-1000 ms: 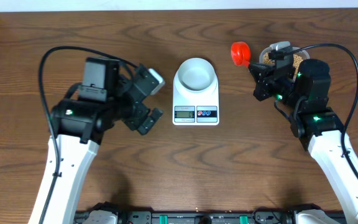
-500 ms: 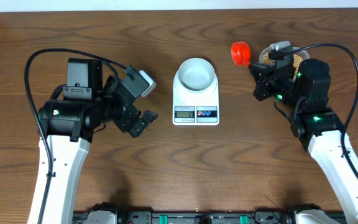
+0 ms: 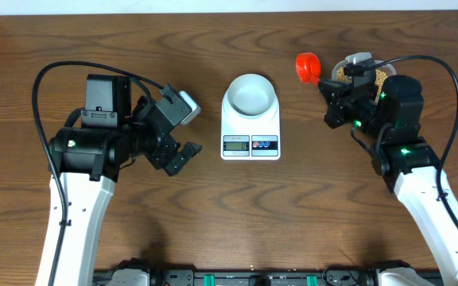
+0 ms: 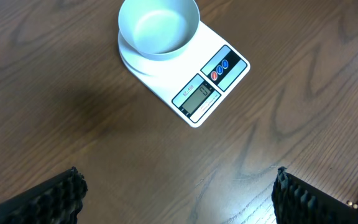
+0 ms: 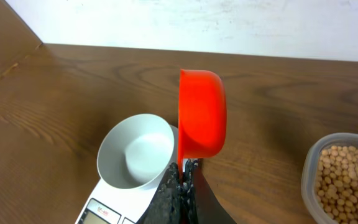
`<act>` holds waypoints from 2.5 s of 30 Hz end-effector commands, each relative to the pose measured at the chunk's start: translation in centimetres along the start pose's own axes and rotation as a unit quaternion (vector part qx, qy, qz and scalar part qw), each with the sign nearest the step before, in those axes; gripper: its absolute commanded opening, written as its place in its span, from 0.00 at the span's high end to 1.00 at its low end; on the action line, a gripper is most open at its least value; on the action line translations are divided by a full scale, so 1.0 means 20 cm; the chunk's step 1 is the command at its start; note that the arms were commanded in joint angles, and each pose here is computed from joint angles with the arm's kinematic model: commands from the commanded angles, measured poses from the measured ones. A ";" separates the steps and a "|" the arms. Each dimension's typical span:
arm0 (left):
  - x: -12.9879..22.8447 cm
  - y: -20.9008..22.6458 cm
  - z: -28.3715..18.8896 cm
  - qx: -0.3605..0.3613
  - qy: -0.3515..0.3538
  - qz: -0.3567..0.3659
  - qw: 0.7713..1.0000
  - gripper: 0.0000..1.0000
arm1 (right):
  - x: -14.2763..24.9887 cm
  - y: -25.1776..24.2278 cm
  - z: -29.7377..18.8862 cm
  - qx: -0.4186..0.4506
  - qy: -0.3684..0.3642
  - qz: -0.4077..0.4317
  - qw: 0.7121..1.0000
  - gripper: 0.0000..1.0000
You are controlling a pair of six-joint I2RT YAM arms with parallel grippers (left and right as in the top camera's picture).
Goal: Scoop item into bowl and weigh 50g on scale
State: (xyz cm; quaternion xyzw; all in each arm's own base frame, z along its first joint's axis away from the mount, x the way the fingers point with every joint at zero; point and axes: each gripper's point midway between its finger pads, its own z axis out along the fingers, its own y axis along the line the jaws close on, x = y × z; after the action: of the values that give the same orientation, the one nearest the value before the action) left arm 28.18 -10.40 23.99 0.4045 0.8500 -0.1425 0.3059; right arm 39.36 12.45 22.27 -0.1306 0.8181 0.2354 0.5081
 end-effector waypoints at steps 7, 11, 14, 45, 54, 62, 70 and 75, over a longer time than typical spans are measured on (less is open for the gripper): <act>-0.03 -0.01 -0.04 -0.002 -0.014 0.009 1.000 0.02 | -0.08 0.01 -0.01 -0.005 -0.021 -0.001 1.000 0.99; -0.03 -0.01 -0.04 -0.002 -0.014 0.009 1.000 0.02 | -0.07 0.02 -0.01 -0.008 -0.018 0.046 0.999 0.99; -0.03 -0.01 -0.04 -0.002 -0.014 0.009 1.000 0.02 | -0.07 0.04 -0.01 -0.020 -0.016 0.062 0.998 0.99; -0.03 -0.01 -0.04 -0.002 -0.014 0.009 1.000 0.02 | -0.03 0.04 -0.01 -0.023 -0.001 0.067 0.998 0.99; -0.03 -0.01 -0.04 -0.002 -0.014 0.009 1.000 0.02 | -0.03 0.04 -0.01 -0.023 -0.001 0.067 0.998 0.99; -0.03 -0.01 -0.04 -0.002 -0.014 0.009 1.000 0.02 | -0.03 0.04 -0.01 -0.023 -0.001 0.067 0.998 0.99; -0.03 -0.01 -0.04 -0.002 -0.014 0.009 1.000 0.02 | -0.02 0.04 -0.01 -0.023 0.002 0.068 0.997 0.99; -0.03 -0.01 -0.04 -0.002 -0.014 0.009 1.000 0.02 | -0.02 0.04 -0.01 -0.023 0.002 0.069 0.997 0.99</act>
State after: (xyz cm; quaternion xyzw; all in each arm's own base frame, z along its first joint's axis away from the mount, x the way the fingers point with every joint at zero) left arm 28.18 -10.40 23.99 0.4045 0.8500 -0.1425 0.3059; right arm 38.88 12.94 21.99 -0.0863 0.8267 0.2807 0.4799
